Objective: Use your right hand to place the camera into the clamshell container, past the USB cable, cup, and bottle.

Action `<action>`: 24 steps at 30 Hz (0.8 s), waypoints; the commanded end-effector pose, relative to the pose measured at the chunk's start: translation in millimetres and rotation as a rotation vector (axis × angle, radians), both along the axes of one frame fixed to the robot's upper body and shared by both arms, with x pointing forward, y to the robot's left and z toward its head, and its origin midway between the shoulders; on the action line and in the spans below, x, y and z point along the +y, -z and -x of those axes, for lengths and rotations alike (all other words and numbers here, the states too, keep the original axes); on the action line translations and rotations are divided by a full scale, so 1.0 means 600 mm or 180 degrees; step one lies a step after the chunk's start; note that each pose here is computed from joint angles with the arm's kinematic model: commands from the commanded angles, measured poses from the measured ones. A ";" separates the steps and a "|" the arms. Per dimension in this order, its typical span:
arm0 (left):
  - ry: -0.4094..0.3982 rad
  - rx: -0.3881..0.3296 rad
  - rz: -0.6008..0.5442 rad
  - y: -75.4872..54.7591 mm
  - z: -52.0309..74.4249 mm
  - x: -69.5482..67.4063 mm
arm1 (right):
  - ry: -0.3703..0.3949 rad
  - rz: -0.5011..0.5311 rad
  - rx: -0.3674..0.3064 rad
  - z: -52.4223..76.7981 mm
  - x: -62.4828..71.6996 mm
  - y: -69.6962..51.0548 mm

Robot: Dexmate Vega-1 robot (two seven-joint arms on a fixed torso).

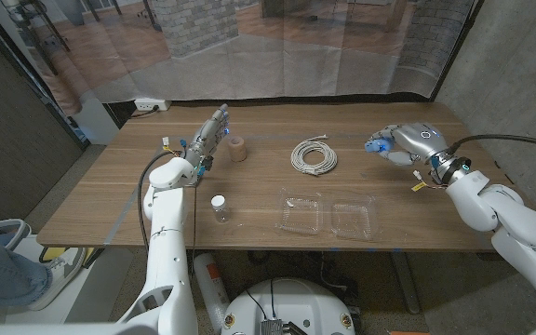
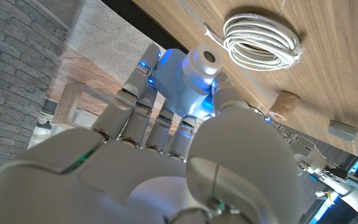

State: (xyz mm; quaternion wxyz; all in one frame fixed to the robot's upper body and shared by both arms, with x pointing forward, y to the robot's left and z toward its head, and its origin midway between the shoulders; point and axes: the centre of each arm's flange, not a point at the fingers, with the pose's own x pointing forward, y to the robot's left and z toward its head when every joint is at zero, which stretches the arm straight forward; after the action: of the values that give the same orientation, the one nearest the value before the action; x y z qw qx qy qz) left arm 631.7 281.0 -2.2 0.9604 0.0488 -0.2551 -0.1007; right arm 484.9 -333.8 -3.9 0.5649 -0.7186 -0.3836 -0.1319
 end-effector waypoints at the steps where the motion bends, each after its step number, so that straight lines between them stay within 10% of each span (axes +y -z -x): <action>1: -0.0016 0.0012 0.0009 0.001 -0.001 0.004 | -0.0127 0.0052 -0.0032 0.016 0.008 0.008; 24: 0.0014 0.0006 0.0010 -0.004 -0.009 0.006 | -0.0356 0.0044 -0.0102 0.041 0.009 0.026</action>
State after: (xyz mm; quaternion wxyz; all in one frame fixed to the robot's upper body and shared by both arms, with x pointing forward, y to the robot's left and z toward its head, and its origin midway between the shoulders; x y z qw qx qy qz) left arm 635.2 283.9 -1.2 0.9613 0.0495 -0.2521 -0.0994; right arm 469.2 -328.4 -14.9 0.5608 -0.7080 -0.4137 -0.1143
